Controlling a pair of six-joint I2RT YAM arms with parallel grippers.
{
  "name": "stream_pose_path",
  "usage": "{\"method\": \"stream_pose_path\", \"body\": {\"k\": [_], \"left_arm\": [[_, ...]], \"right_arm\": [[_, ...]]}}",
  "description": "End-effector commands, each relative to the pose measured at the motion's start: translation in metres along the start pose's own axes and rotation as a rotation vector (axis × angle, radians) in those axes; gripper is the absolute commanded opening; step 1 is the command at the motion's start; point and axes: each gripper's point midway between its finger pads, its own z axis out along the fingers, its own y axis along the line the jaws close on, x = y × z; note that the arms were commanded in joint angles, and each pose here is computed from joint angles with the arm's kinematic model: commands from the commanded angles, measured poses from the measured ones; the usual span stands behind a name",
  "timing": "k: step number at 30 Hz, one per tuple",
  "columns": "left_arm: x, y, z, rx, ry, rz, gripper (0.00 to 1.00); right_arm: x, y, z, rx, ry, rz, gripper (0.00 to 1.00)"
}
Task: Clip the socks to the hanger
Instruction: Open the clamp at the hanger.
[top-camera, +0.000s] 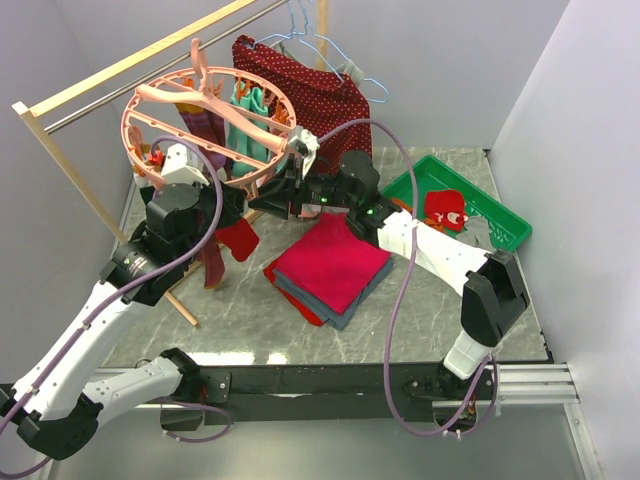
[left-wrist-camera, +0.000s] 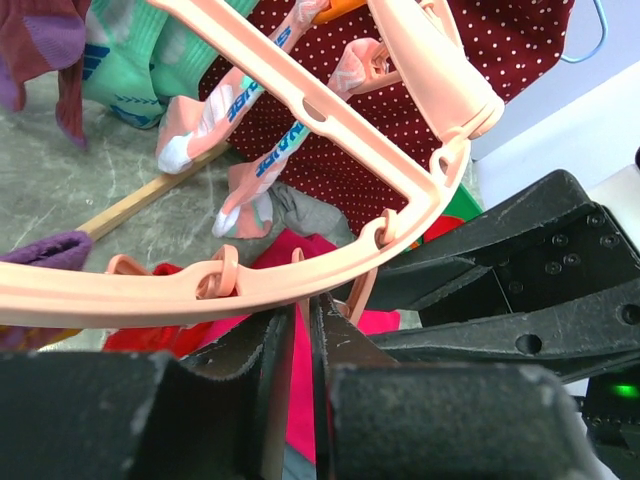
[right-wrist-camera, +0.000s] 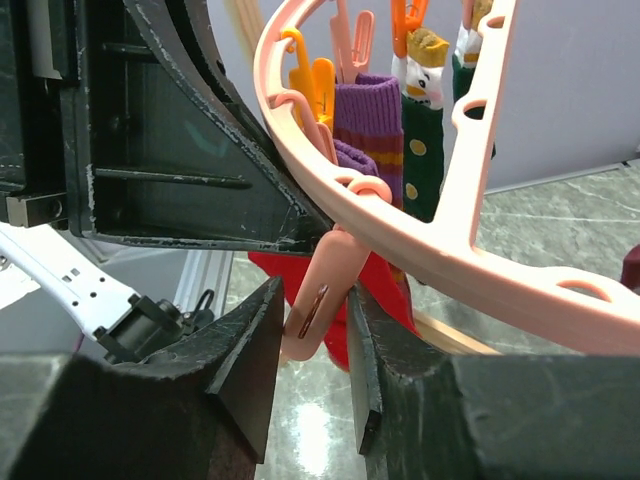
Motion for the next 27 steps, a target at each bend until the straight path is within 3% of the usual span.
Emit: {"method": "stream_pose_path", "body": {"k": [1, 16, 20, 24, 27], "left_arm": [[-0.026, -0.014, 0.004, 0.047, -0.105, -0.033, 0.15], [-0.027, -0.015, 0.002, 0.049, -0.105, -0.033, 0.15], [-0.027, -0.014, 0.001, 0.048, -0.106, -0.032, 0.15], [-0.027, -0.014, 0.001, 0.048, -0.106, -0.033, 0.15], [-0.023, -0.012, 0.004, 0.041, -0.099, -0.03, 0.15]], "right_arm": [[-0.01, 0.038, -0.003, -0.104, -0.002, -0.028, 0.38], [0.0, 0.03, -0.003, -0.067, 0.016, -0.019, 0.41], [0.002, 0.027, -0.002, -0.059, 0.019, -0.018, 0.28], [0.001, 0.026, 0.0, -0.057, 0.017, -0.016, 0.24], [-0.004, 0.03, -0.001, -0.069, 0.011, -0.008, 0.38]]}}
